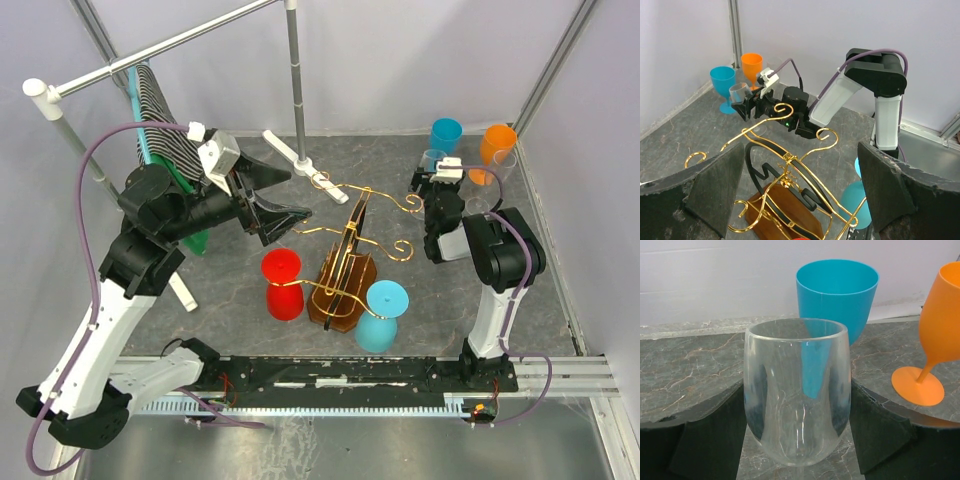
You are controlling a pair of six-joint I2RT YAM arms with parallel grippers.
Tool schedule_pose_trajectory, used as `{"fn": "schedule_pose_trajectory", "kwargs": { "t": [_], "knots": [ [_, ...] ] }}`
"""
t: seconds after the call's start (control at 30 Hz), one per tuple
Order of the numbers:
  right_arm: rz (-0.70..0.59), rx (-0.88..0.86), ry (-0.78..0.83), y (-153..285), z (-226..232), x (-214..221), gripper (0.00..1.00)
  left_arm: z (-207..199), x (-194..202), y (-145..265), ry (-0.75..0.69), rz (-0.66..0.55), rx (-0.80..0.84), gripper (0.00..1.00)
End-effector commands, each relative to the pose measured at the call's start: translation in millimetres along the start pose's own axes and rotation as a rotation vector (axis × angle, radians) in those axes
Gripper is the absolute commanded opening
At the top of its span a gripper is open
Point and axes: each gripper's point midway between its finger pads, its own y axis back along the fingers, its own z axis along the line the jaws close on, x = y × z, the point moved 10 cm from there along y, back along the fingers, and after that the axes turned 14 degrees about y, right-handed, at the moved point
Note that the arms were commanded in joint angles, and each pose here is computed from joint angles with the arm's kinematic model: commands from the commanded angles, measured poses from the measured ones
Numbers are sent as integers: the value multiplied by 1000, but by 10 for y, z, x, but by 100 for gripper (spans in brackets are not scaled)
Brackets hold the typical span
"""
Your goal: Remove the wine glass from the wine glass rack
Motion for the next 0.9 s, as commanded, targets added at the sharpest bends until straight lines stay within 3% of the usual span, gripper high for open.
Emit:
{"fn": "schedule_pose_trajectory", "kwargs": {
  "t": [0.0,0.5,0.87],
  "knots": [
    [-77,2,11,48,-31,-106,80,-32,-61,11,-46,-46,19,99],
    [-67,-40,11,211,-48,-106,78,-24,-17,16,-19,-56,12,100],
    [-207,-14,-47,304,-218,-661,70,51,33,-11,8,-51,-41,100]
  ]
}}
